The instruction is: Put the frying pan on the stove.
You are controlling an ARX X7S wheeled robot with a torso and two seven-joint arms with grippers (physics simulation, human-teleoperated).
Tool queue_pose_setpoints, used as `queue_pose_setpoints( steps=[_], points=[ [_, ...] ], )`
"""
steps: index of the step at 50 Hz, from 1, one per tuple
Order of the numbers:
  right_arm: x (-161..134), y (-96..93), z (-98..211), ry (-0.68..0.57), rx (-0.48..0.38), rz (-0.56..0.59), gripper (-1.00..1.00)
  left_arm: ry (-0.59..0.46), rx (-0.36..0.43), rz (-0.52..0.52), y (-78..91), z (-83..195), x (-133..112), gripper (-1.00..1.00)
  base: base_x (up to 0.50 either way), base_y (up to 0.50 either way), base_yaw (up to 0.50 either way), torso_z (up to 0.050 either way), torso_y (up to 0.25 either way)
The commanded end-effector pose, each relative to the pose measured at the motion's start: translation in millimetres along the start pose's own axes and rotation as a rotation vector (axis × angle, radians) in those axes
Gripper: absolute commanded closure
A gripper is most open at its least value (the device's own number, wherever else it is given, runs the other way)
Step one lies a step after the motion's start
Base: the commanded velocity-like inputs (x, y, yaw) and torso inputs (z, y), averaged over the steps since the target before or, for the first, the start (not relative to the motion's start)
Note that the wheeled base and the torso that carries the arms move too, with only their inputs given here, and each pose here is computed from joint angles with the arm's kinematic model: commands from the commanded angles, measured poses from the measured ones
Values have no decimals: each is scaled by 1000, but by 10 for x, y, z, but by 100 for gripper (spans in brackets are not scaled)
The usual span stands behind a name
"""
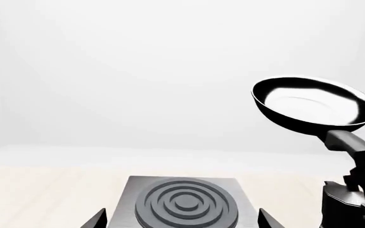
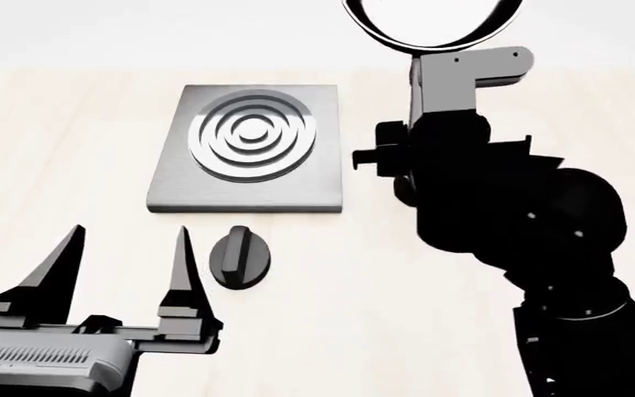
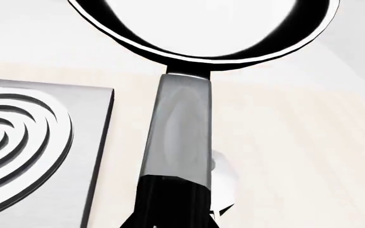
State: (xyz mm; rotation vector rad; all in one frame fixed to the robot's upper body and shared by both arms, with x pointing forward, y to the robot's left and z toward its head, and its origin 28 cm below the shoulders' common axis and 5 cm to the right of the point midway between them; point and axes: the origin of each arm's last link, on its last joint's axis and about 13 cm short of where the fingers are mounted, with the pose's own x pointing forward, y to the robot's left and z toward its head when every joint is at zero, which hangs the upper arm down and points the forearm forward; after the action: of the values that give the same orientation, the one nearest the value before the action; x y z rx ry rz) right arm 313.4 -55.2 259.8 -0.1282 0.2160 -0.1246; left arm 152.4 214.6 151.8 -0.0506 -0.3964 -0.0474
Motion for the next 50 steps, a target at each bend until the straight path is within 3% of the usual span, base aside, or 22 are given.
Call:
queue_pose_setpoints(
  steps=[1,50],
  points=[
    [-32,11,92,-61,-25,-16,100,0,1,0,-2,8,-5,-100,0,0,0,0,0],
    [-305,210,169,-113,-97,234,100,-6,-1,4,9,34,-3,-100,0,0,0,1,3]
  ],
)
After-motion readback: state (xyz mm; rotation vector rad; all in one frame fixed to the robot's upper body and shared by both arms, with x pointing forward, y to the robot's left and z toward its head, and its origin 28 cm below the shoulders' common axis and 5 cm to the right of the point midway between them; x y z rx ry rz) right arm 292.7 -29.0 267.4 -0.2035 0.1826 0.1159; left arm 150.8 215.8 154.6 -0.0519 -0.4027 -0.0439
